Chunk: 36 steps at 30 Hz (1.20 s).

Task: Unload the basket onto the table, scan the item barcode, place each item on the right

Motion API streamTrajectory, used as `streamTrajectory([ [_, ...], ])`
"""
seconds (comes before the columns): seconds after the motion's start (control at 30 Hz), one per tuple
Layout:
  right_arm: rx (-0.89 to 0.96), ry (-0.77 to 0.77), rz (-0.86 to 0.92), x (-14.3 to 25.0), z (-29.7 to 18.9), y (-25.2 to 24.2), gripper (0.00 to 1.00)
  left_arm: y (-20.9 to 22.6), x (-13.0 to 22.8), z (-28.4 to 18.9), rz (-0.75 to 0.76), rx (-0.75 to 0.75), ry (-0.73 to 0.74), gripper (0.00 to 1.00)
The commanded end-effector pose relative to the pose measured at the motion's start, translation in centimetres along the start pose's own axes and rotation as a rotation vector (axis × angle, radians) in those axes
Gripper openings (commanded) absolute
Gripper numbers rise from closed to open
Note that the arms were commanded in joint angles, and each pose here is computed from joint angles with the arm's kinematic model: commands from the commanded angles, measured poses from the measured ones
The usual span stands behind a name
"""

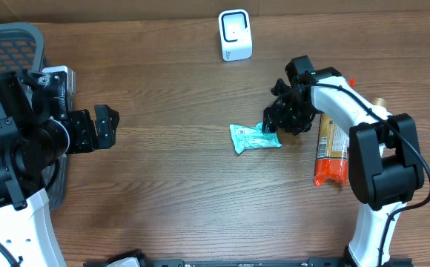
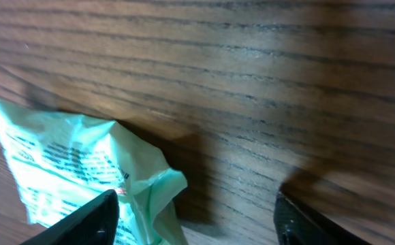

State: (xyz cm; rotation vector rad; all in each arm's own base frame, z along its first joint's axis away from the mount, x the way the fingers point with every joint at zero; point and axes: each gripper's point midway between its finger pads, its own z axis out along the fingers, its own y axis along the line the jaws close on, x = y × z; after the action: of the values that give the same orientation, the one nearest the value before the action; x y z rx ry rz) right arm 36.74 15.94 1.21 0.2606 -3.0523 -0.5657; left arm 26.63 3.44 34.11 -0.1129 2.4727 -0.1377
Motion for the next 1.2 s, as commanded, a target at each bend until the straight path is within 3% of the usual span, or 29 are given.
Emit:
streamTrajectory([
  [0.0, -0.059, 0.035, 0.042, 1.4, 1.7, 0.3, 0.71, 0.0, 0.0, 0.2, 0.014, 0.007, 0.004, 1.00],
  [0.33, -0.089, 0.041, 0.004, 2.5, 3.5, 0.5, 0.43, 0.0, 0.0, 0.2, 0.014, 0.007, 0.004, 1.00],
  [0.47, -0.104, 0.043, -0.001, 3.3, 4.5, 0.5, 0.05, 0.0, 0.0, 0.2, 0.014, 0.007, 0.004, 1.00],
  [0.83, -0.256, 0.008, -0.055, 1.9, 0.2, 3.0, 0.04, 0.0, 0.0, 0.2, 0.014, 0.007, 0.004, 1.00],
  [1.17, -0.265, -0.241, -0.185, 0.0, -9.5, 6.5, 0.04, 0.0, 0.0, 0.2, 0.014, 0.007, 0.004, 1.00],
])
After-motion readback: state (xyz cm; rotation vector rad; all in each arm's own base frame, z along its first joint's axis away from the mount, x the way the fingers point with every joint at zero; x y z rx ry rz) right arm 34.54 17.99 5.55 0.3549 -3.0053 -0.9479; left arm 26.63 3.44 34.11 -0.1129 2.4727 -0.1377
